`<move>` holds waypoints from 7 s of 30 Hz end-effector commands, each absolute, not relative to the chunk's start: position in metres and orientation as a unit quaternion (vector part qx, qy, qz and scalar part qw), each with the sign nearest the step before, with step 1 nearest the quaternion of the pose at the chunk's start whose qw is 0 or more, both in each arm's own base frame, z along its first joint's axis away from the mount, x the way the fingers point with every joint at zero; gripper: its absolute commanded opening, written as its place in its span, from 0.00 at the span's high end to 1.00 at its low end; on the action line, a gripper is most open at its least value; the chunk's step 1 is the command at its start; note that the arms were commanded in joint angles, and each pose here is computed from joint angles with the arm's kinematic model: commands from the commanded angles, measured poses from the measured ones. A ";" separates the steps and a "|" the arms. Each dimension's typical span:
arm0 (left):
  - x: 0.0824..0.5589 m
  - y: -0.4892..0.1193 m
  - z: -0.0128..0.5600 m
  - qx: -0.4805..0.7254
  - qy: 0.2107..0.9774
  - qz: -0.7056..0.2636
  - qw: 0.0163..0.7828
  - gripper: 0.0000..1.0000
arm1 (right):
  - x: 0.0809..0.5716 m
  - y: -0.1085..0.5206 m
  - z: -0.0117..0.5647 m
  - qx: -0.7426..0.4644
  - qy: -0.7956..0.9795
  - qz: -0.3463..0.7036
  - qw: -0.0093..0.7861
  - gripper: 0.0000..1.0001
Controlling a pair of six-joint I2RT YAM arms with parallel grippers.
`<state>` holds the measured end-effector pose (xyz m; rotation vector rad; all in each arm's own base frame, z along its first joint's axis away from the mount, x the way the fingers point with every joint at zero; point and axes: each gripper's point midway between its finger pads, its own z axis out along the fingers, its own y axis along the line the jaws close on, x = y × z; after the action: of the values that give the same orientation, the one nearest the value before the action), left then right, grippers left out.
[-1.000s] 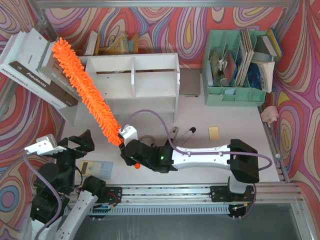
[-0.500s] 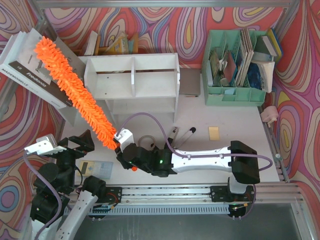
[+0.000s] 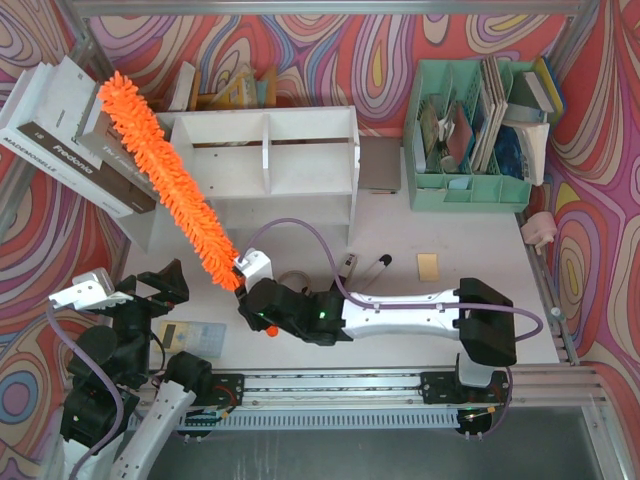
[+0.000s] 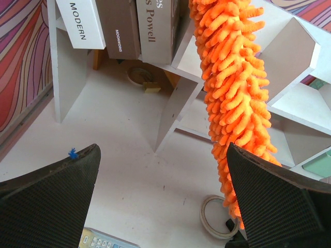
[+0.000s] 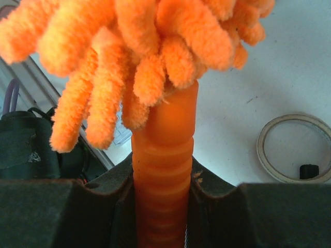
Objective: Dust the bookshelf with a duster
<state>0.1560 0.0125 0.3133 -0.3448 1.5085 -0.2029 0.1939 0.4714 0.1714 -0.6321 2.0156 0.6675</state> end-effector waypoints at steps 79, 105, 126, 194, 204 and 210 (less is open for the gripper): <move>0.158 0.011 0.314 -0.157 0.677 -0.095 0.713 0.02 | 0.171 0.477 0.228 -0.298 0.729 0.318 0.528 1.00; 0.159 0.011 0.312 -0.157 0.680 -0.091 0.710 0.02 | 0.223 0.338 0.171 -0.384 0.731 0.061 0.561 1.00; 0.161 0.010 0.311 -0.156 0.683 -0.091 0.708 0.02 | 0.208 0.309 0.139 -0.400 0.762 0.053 0.506 1.00; 0.161 0.010 0.311 -0.156 0.683 -0.091 0.707 0.02 | 0.230 0.350 0.277 -0.276 0.741 0.136 0.597 1.00; 0.160 0.010 0.311 -0.157 0.683 -0.091 0.708 0.02 | 0.234 0.385 0.280 -0.225 0.819 0.127 0.513 1.00; 0.161 0.010 0.311 -0.156 0.684 -0.092 0.707 0.02 | 0.239 0.367 0.295 -0.227 0.830 0.064 0.506 1.00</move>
<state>0.1589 0.0110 0.3111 -0.3411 1.5240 -0.1956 0.2351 0.3937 0.2760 -0.6053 1.9760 0.2650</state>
